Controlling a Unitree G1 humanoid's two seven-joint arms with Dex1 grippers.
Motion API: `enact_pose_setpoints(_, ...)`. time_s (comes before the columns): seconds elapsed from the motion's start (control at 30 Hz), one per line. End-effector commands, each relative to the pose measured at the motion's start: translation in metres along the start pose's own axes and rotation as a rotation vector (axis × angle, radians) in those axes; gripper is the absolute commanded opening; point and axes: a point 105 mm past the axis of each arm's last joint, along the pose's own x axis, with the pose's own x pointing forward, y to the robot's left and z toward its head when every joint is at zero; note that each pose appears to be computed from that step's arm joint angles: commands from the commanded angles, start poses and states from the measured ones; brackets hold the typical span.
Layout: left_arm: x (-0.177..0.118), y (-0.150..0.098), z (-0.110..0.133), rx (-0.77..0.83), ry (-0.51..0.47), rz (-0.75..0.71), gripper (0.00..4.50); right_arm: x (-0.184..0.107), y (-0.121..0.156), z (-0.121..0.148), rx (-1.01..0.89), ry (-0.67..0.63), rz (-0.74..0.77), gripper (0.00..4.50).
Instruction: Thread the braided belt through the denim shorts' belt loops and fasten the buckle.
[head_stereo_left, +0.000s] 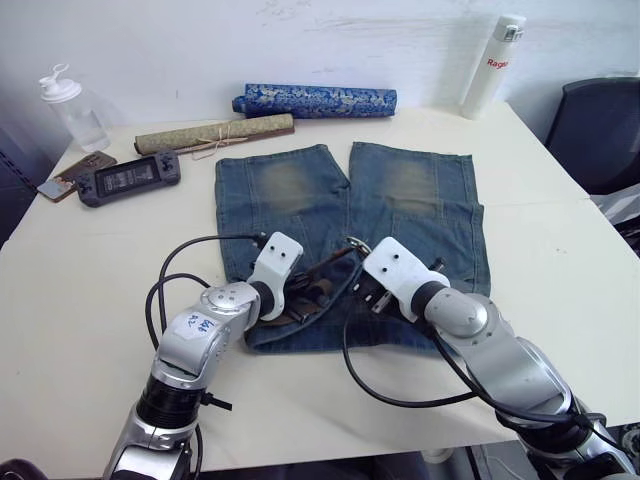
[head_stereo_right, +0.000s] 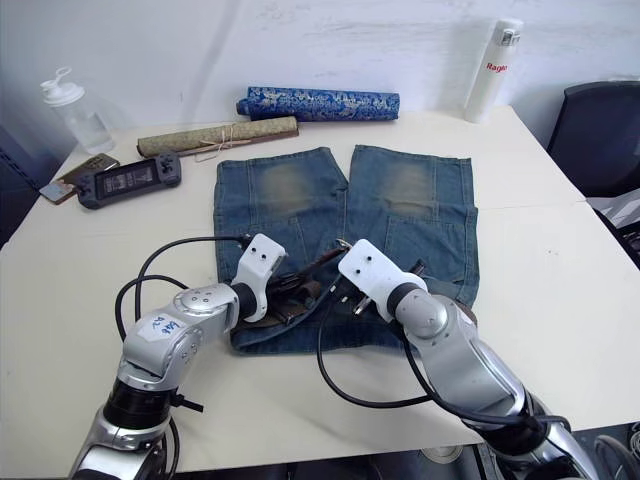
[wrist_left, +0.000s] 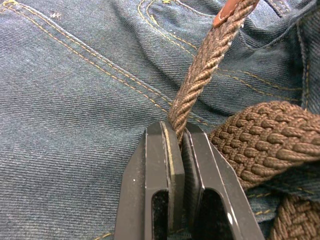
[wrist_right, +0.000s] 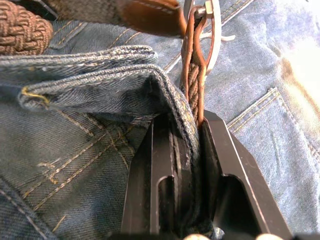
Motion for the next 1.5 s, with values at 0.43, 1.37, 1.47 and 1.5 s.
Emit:
enact_pose_setpoints(0.43, 0.016, -0.035, 0.02, -0.05, -0.184, -0.186, 0.0, 0.001, 0.029, -0.003, -0.08, 0.014, 0.159, 0.01)
enact_pose_setpoints(1.37, 0.01, -0.047, 0.028, 0.023, -0.27, -0.284, 0.0, -0.082, -0.036, 0.046, 0.188, -0.361, 0.261, 4.43)
enact_pose_setpoints(1.47, 0.01, -0.049, 0.029, 0.024, -0.27, -0.289, 0.0, -0.076, -0.062, 0.05, 0.109, -0.364, 0.173, 4.43)
enact_pose_setpoints(1.5, 0.011, -0.05, 0.029, 0.025, -0.27, -0.291, 0.0, -0.072, -0.07, 0.049, 0.045, -0.347, 0.139, 4.43)
